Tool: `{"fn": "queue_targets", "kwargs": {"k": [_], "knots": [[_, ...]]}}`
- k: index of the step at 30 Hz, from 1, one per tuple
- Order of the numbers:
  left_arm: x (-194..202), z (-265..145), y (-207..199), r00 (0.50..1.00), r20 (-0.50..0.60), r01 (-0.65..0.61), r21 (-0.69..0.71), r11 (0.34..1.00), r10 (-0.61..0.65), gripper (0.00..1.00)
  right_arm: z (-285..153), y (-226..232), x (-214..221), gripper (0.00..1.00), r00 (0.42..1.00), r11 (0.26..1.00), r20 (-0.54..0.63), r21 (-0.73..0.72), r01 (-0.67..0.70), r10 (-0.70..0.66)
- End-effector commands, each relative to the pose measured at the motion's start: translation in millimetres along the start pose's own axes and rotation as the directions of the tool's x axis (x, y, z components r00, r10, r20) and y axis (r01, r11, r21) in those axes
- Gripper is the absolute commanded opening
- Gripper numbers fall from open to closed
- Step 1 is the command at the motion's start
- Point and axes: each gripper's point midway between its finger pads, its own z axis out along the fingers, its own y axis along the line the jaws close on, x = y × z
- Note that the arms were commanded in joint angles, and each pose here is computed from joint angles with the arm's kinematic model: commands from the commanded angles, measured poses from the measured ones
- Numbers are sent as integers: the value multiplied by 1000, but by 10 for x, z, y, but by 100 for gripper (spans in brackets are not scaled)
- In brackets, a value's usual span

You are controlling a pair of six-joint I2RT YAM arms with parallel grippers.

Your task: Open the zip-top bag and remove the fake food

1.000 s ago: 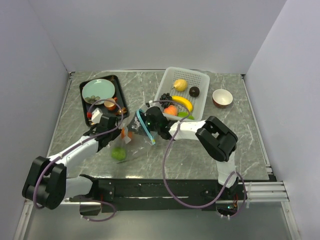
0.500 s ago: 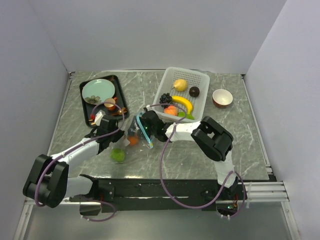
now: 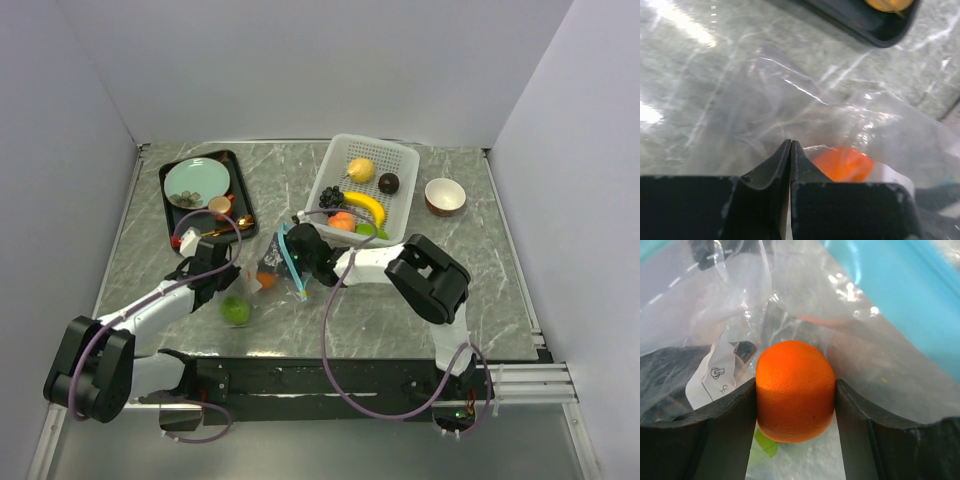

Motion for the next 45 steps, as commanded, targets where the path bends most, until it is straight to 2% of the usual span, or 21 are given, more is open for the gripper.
{"fn": "queue_targets", "kwargs": {"k": [1,14,29,32,39,45], "knots": [[-66,29,166,999,41,12,-49,999,-10,8,-198,241,-176,43,997,999,71,-51,12,-8],[-158,146,467,998,58,34,-124,992,-27,8,-582,131,-227,43,992,999,118,-24,42,-39],[-286,91,312,997,70,41,-100,994,-34,8,-1325,-40,-593,43,958,991,261,82,103,-121],[-321,59,254,997,75,38,-79,996,-32,8,-1555,-48,-713,43,946,989,293,93,112,-134],[-376,-29,84,996,76,43,-7,999,-42,8,-2003,-376,-1097,44,916,986,381,153,69,-123],[-437,-137,-83,996,82,30,70,997,-36,8,-2255,-688,-1698,46,881,975,463,221,-10,-96]]}}
